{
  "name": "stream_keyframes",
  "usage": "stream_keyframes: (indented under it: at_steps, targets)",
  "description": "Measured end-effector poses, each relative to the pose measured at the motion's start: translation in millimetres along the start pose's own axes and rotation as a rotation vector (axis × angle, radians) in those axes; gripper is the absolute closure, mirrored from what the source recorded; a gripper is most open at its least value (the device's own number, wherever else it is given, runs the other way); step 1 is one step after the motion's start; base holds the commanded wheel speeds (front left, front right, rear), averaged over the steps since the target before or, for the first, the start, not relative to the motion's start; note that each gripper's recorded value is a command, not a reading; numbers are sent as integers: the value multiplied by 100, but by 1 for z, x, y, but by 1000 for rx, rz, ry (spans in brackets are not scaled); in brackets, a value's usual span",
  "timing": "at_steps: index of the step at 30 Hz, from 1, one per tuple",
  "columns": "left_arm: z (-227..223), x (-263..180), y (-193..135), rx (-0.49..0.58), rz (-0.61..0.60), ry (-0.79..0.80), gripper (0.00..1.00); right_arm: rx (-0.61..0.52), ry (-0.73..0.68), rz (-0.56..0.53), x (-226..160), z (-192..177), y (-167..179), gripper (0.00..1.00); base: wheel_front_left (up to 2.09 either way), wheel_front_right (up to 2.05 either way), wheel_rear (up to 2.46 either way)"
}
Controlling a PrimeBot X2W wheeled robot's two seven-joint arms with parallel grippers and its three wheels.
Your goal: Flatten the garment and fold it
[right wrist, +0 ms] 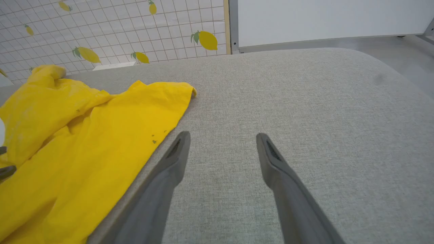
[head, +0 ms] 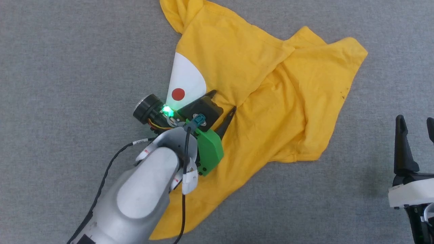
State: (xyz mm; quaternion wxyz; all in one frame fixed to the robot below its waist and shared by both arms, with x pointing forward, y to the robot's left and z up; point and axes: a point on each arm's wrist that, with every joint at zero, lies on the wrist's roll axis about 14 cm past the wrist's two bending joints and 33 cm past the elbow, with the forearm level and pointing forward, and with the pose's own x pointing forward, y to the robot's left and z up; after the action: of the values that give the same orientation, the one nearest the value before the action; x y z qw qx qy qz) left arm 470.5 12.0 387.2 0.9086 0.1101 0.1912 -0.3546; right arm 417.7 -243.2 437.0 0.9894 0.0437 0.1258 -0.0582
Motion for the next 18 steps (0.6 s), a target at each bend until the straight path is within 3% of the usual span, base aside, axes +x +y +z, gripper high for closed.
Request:
stream_keyframes:
  at_steps: [6, 14, 18]
  targets:
    - [14, -3, 11, -35, 41, -63, 100, 5, -18, 2, 1, 6, 1, 0, 0, 0, 0]
    - [73, -37, 103, -115, 287, -257, 100, 10, -43, 28, 2, 16, 10, 0, 0, 0, 0]
    - [71, -53, 149, -113, 418, -281, 100, 7, -33, 32, 4, 13, 11, 0, 0, 0, 0]
